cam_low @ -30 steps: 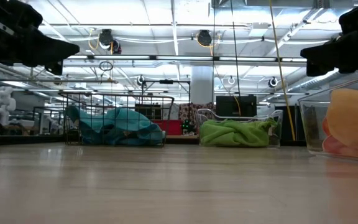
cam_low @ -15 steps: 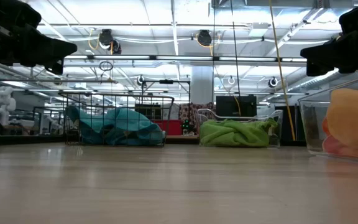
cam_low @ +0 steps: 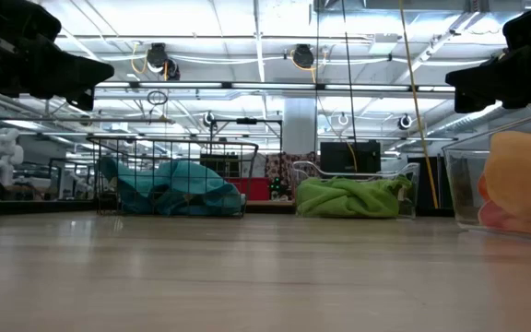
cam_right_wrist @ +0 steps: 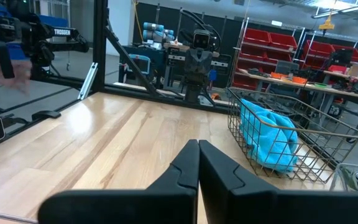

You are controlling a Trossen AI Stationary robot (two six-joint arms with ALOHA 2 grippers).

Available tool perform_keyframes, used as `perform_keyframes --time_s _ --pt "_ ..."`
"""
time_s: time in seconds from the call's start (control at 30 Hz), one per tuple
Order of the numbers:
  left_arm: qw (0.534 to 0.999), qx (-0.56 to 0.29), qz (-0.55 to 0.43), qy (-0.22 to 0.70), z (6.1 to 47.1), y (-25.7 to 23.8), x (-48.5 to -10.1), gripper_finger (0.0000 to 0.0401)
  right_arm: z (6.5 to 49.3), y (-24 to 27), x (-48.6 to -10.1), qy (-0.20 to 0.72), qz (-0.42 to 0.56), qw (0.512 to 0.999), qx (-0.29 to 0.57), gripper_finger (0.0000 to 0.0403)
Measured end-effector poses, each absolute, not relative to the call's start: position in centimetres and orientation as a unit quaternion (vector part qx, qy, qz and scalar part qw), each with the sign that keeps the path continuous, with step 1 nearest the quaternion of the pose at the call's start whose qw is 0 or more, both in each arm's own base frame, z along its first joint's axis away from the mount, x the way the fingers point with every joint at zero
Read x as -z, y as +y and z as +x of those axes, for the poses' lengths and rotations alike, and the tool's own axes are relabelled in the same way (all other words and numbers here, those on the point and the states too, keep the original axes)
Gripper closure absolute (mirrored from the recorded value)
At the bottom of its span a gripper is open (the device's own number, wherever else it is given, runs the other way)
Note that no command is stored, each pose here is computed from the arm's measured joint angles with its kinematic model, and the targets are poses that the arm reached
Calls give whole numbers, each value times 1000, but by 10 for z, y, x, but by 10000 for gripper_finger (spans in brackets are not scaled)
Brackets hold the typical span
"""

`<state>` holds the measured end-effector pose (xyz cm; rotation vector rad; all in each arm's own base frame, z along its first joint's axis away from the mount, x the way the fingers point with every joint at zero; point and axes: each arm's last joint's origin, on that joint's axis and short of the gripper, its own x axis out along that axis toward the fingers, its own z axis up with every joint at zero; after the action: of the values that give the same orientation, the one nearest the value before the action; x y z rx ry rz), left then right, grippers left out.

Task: Sort microfiber towel by color & place in baskets
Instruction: Return to Home Position

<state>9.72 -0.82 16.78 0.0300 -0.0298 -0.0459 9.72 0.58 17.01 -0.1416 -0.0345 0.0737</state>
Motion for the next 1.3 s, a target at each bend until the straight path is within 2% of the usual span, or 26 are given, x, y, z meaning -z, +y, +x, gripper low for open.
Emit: perform_keyframes --time_s 1.3 --pt "999 21 15 -20 97 -8 -169 376 97 6 -170 -18 -71 997 -37 403"
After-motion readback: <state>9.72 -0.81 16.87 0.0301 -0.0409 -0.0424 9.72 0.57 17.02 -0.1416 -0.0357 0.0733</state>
